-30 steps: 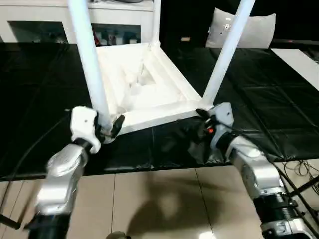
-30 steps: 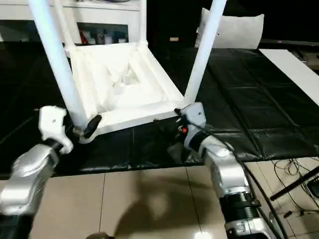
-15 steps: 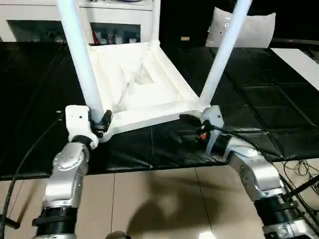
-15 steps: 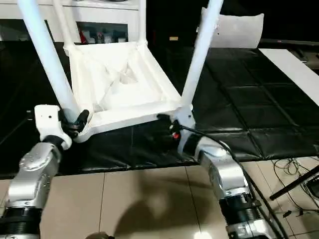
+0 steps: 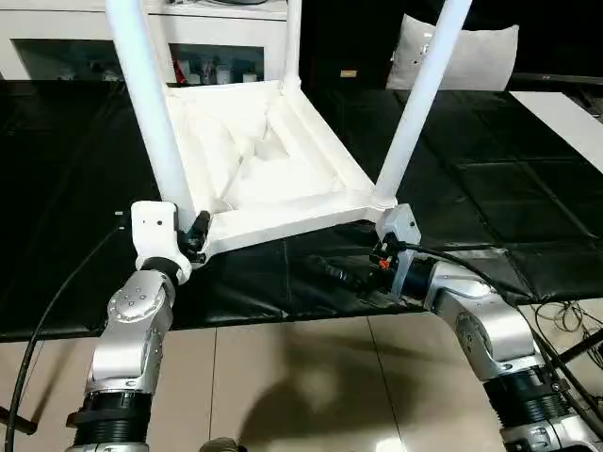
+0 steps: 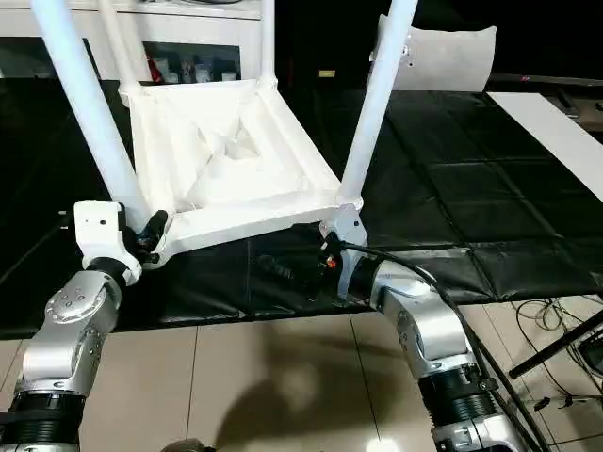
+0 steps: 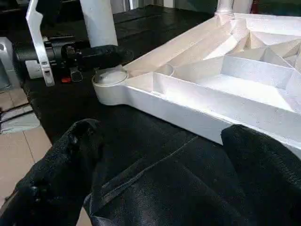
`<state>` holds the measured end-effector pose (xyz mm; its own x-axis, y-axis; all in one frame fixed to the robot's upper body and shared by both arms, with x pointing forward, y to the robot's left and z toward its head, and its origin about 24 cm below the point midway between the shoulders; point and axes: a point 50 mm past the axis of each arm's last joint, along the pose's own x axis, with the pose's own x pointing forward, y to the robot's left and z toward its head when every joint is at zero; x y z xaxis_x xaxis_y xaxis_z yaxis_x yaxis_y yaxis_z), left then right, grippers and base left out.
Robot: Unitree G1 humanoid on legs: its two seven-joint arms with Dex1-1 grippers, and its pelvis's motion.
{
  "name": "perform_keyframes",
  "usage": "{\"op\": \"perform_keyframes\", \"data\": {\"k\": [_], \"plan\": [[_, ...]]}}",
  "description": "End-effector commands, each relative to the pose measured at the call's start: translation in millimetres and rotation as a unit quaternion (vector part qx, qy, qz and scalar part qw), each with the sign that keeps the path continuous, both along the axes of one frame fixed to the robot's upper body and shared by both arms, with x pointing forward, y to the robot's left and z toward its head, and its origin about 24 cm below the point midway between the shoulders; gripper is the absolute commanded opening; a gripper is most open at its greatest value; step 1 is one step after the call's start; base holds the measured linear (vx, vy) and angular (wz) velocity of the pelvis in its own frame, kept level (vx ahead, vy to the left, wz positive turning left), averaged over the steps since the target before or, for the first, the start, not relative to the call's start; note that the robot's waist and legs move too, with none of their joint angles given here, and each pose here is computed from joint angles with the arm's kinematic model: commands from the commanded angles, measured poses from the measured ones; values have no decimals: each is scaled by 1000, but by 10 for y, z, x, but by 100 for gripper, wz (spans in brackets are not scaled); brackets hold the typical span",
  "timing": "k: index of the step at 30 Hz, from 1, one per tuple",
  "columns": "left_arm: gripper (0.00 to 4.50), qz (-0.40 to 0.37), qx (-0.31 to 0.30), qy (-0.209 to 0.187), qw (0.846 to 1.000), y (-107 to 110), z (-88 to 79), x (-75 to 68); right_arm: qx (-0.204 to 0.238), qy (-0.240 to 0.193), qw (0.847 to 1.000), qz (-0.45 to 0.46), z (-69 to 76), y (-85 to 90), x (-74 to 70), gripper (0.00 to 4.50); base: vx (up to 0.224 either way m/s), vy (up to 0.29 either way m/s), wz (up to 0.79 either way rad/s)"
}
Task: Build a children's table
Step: Flip table
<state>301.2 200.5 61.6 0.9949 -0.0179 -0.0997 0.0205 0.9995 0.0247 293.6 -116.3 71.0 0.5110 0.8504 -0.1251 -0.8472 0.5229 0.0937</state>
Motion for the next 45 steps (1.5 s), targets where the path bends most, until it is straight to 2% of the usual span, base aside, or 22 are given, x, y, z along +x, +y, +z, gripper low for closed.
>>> {"op": "perform_keyframes", "data": {"k": [1, 13, 16, 17, 18, 20, 21, 29, 33, 36, 45], "plan": [[209, 13, -27, 15, 999, 38, -35, -23, -1, 2, 1000, -3, -5, -22, -13, 450, 0, 0, 0], [208, -7, -45, 9, 999, 6, -13, -36, -4, 3, 1000, -15, -28, -28, -12, 450, 0, 0, 0], [208, -5, -136, 5, 991, -38, 43, -43, -6, 5, 1000, -28, -31, -43, 11, 450, 0, 0, 0], [208, -2, -181, 17, 983, -58, 52, -45, -8, 7, 999, -36, -38, -52, 25, 450, 0, 0, 0], [208, -2, -187, 18, 982, -61, 53, -46, -8, 8, 999, -37, -39, -53, 27, 450, 0, 0, 0], [208, -26, -250, 39, 967, -143, 73, -67, -15, 11, 998, -60, -63, -66, 63, 450, 0, 0, 0], [208, -63, -274, 48, 958, -220, 99, -113, -18, 12, 996, -87, -83, -74, 105, 450, 0, 0, 0], [208, -116, -263, 73, 955, -316, 98, -221, 11, 22, 993, -119, -75, -26, 158, 450, 0, 0, 0], [207, -139, -250, 86, 954, -352, 133, -245, 62, 33, 985, -156, -23, -5, 283, 450, 0, 0, 0], [207, -153, -247, 92, 953, -386, 153, -255, 111, 50, 974, -190, 25, -11, 432, 450, 0, 0, 0], [208, -164, -238, 95, 953, -393, 175, -256, 149, 88, 966, -194, 15, 58, 550, 450, 0, 0, 0]]}}
